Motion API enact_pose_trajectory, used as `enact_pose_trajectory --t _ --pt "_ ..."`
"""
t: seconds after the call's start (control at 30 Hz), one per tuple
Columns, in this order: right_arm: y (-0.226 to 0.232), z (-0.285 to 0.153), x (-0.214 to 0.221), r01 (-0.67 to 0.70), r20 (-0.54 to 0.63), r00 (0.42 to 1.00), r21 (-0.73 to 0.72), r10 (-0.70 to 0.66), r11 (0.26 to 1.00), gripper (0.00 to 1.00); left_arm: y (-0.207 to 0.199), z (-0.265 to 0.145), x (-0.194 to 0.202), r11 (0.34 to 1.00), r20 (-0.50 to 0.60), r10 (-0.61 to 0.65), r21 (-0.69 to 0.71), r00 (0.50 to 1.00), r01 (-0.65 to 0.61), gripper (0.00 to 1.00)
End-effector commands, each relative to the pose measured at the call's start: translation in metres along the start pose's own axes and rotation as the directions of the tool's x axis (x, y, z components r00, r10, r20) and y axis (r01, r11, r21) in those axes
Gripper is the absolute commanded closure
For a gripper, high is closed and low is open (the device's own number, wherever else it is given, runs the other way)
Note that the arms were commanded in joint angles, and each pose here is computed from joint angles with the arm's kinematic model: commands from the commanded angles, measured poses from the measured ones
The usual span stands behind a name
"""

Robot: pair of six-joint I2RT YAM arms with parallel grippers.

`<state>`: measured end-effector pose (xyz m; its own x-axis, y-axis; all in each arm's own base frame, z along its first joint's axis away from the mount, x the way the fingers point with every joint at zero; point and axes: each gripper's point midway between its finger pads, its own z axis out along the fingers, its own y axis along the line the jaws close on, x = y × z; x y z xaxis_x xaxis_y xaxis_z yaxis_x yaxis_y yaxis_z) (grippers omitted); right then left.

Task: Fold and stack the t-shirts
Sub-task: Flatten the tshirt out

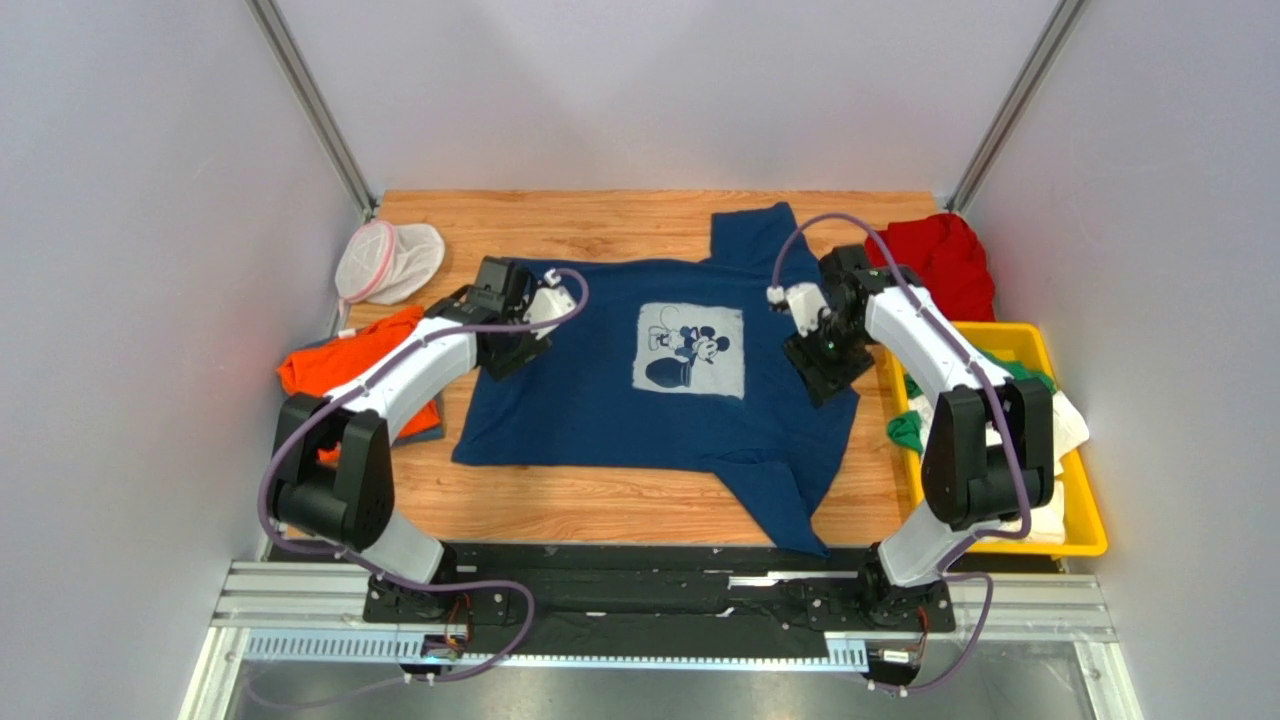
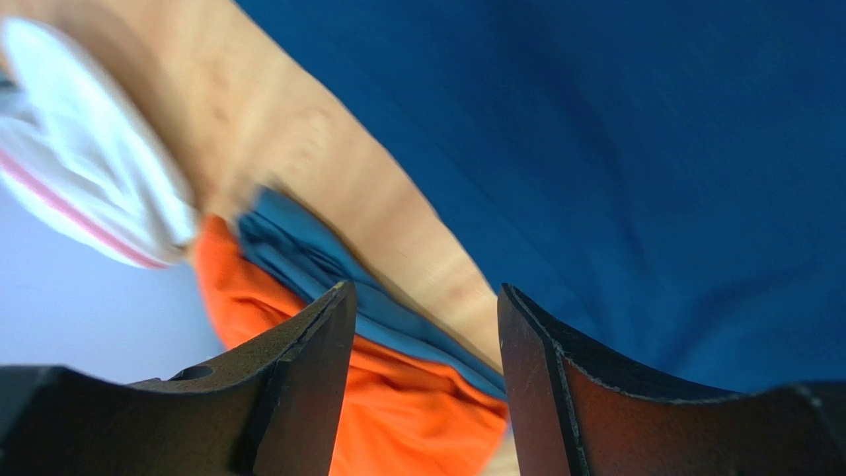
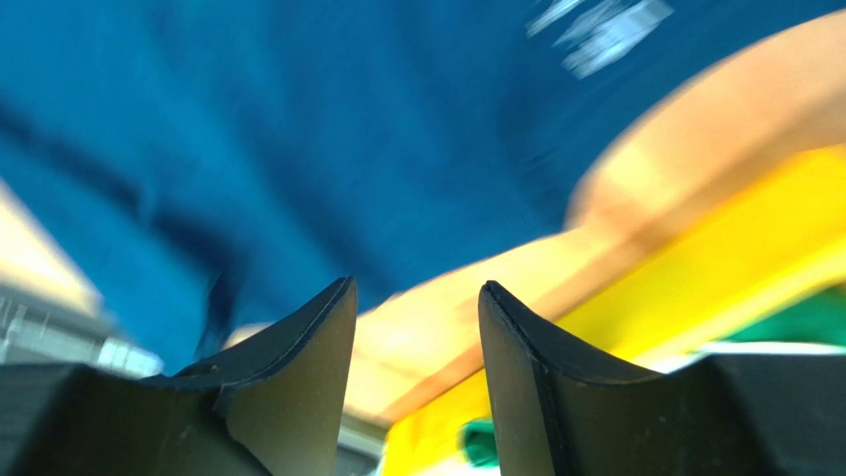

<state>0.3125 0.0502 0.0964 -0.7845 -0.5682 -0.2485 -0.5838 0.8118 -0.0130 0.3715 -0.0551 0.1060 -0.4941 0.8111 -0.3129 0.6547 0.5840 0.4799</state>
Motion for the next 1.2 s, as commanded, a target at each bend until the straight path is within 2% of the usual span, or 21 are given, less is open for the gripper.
enact_pose_trajectory --t 0.0,0.2,0.37,0.47,0.73,0.97,1.17 --pt "0.050 -0.022 0.036 0.091 -0.030 0.995 -0.149 -0.097 0.985 0.48 -0.016 -0.025 0.005 0.999 0.075 -0.019 0.030 0.997 0.016 0.37" --pt "0.090 -0.018 0.074 0.203 -0.096 0.969 -0.223 -0.228 0.953 0.50 -0.037 -0.033 0.018 0.995 0.088 -0.036 0.091 0.995 0.028 0.37" --pt "0.113 -0.009 0.085 0.262 -0.078 0.954 -0.261 -0.291 0.929 0.51 -0.041 -0.030 0.022 0.994 0.074 -0.043 0.099 0.996 0.036 0.37" --pt "0.113 -0.004 0.087 0.271 -0.095 0.948 -0.255 -0.303 0.928 0.53 -0.044 -0.026 0.026 0.994 0.057 -0.041 0.104 0.997 0.035 0.38" --pt "0.129 0.001 0.098 0.298 -0.136 0.921 -0.353 -0.364 0.887 0.53 -0.049 -0.018 0.040 0.996 0.018 -0.010 0.091 1.000 0.008 0.39" --pt "0.141 -0.008 0.134 0.359 -0.214 0.854 -0.417 -0.474 0.835 0.54 -0.048 -0.014 0.047 0.997 -0.014 0.023 0.079 1.000 -0.022 0.39" --pt "0.136 -0.016 0.157 0.413 -0.258 0.807 -0.397 -0.531 0.820 0.54 -0.044 -0.007 0.045 0.997 -0.027 0.031 0.071 0.999 -0.029 0.39"
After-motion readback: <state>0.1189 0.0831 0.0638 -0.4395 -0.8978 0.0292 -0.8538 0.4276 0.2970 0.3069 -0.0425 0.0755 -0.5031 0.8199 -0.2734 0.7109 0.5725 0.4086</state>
